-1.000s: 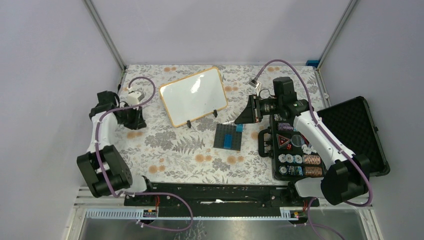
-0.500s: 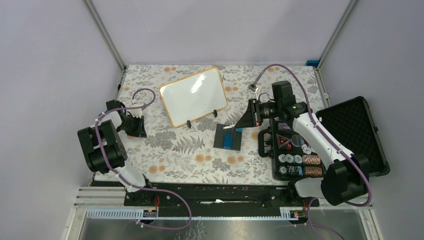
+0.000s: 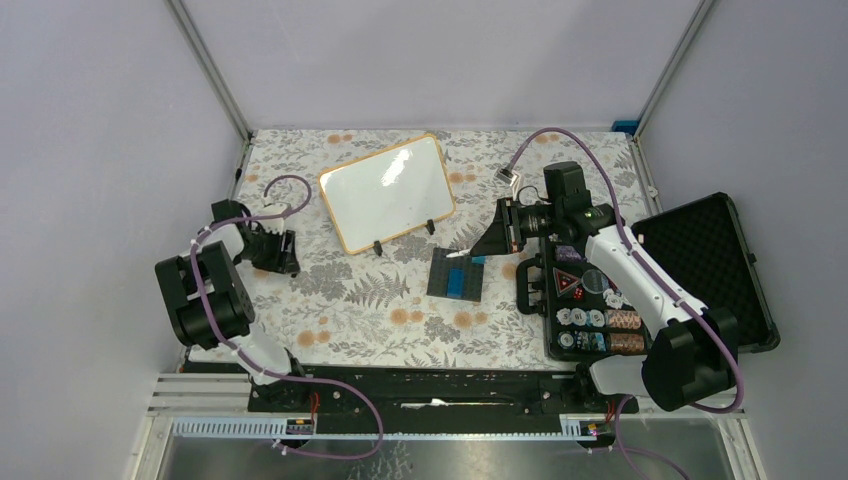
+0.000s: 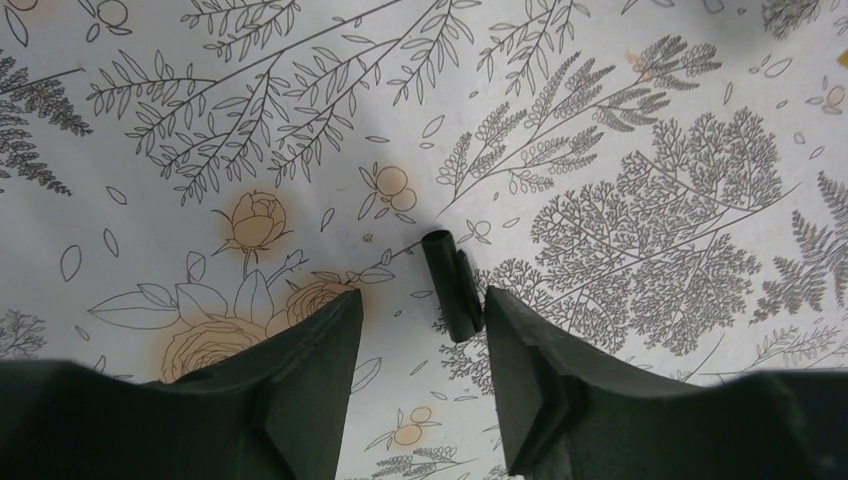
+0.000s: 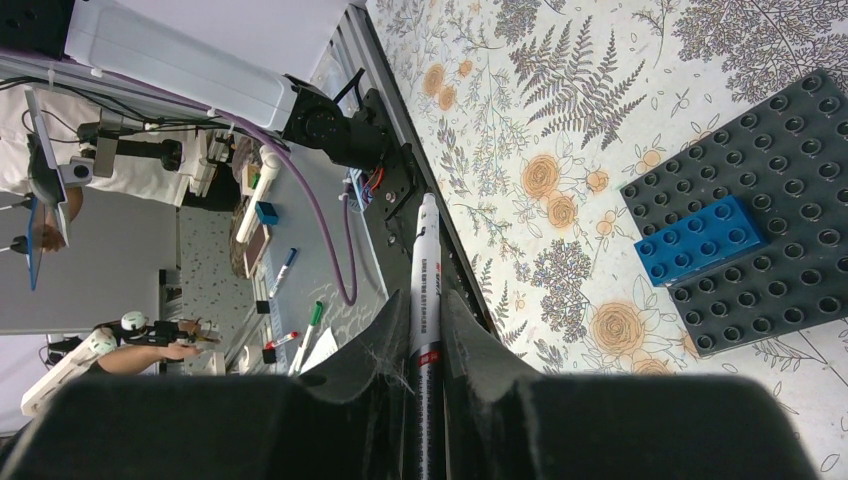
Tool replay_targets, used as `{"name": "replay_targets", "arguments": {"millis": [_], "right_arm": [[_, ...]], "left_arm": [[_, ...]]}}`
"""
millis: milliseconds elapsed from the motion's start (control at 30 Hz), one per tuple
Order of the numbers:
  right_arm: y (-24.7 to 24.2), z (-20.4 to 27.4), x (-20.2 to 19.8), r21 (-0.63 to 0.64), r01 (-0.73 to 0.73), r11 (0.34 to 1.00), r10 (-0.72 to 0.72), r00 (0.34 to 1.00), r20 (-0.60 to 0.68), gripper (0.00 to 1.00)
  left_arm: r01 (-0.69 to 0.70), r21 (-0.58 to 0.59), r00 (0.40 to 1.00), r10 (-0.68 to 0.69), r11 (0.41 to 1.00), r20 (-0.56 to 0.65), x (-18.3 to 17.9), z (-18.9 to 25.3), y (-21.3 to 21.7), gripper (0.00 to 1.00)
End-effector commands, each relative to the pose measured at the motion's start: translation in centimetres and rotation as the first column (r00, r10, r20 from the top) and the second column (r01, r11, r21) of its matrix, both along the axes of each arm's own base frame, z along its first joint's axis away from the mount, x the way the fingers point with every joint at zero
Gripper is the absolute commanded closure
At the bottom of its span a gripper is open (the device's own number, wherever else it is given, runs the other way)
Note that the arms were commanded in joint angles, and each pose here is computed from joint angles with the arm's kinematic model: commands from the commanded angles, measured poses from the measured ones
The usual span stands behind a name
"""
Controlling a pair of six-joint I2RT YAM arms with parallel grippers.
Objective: Write a sentence on the whiteboard
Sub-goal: Place the pen cap at the center of the board, then pick up the whiteboard stand from the center of the board.
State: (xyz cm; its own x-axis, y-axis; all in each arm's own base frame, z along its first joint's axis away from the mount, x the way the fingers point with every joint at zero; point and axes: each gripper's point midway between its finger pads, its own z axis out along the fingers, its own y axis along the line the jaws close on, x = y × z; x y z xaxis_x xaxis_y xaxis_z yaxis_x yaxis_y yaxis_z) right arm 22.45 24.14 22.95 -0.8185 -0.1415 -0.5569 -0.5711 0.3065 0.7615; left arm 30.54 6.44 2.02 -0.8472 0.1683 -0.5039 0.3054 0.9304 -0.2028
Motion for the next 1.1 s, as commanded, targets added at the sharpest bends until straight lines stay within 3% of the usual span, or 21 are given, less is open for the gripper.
{"name": "replay_targets", "arguments": {"millis": [0, 133, 267, 533, 667, 767, 867, 967, 1067], "right_arm": [[-0.1, 1.0, 0.1, 0.016, -0.005, 1.0, 0.005, 0.999, 0.051, 1.0], [-0.1, 1.0, 0.1, 0.016, -0.007, 1.0, 0.006, 0.999, 0.052, 1.0], [-0.1, 1.2, 0.0, 0.019, -0.009, 1.0, 0.008, 0.998, 0.058, 1.0], [-0.1, 1.3, 0.2, 0.015, -0.006, 1.0, 0.005, 0.997, 0.071, 1.0], [-0.2, 1.0, 0.9, 0.005, 0.006, 1.0, -0.007, 0.997, 0.073, 1.0], [-0.6, 0.8, 1.8, -0.022, 0.03, 0.999, -0.028, 0.996, 0.082, 1.0], [-1.6, 0.4, 3.0, -0.05, 0.08, 0.996, -0.075, 0.993, 0.094, 1.0], [-3.3, 0.3, 4.7, -0.064, 0.157, 0.986, -0.15, 0.984, 0.101, 1.0], [-5.4, -0.1, 6.5, -0.073, 0.239, 0.968, -0.232, 0.969, 0.089, 1.0]], "left_arm": [[0.024, 0.024, 0.999, -0.023, 0.999, -0.049, -2.1, -0.3, 0.0, 0.43], [0.027, 0.026, 1.0, -0.027, 0.999, -0.011, -1.9, 1.7, -0.1, 0.29], [0.039, 0.034, 0.997, -0.041, 0.999, 0.058, -1.2, 4.9, -0.2, 0.02], [0.11, 0.13, 0.972, -0.134, 0.985, 0.192, -0.3, 13.9, 0.2, 0.01], [0.272, 0.191, 0.921, -0.313, 0.943, 0.231, -0.8, 16.5, -2.3, 0.01], [0.435, 0.342, 0.824, -0.521, 0.833, 0.222, -1.3, 16.8, -5.6, 0.01], [0.572, 0.472, 0.676, -0.712, 0.671, 0.191, -1.7, 16.7, -9.8, 0.02], [0.712, 0.534, 0.467, -0.875, 0.456, 0.126, -3.0, 15.6, -14.6, 0.08], [0.786, 0.578, 0.283, -0.959, 0.22, -0.021, -3.6, 13.4, -17.6, 0.16]]}}
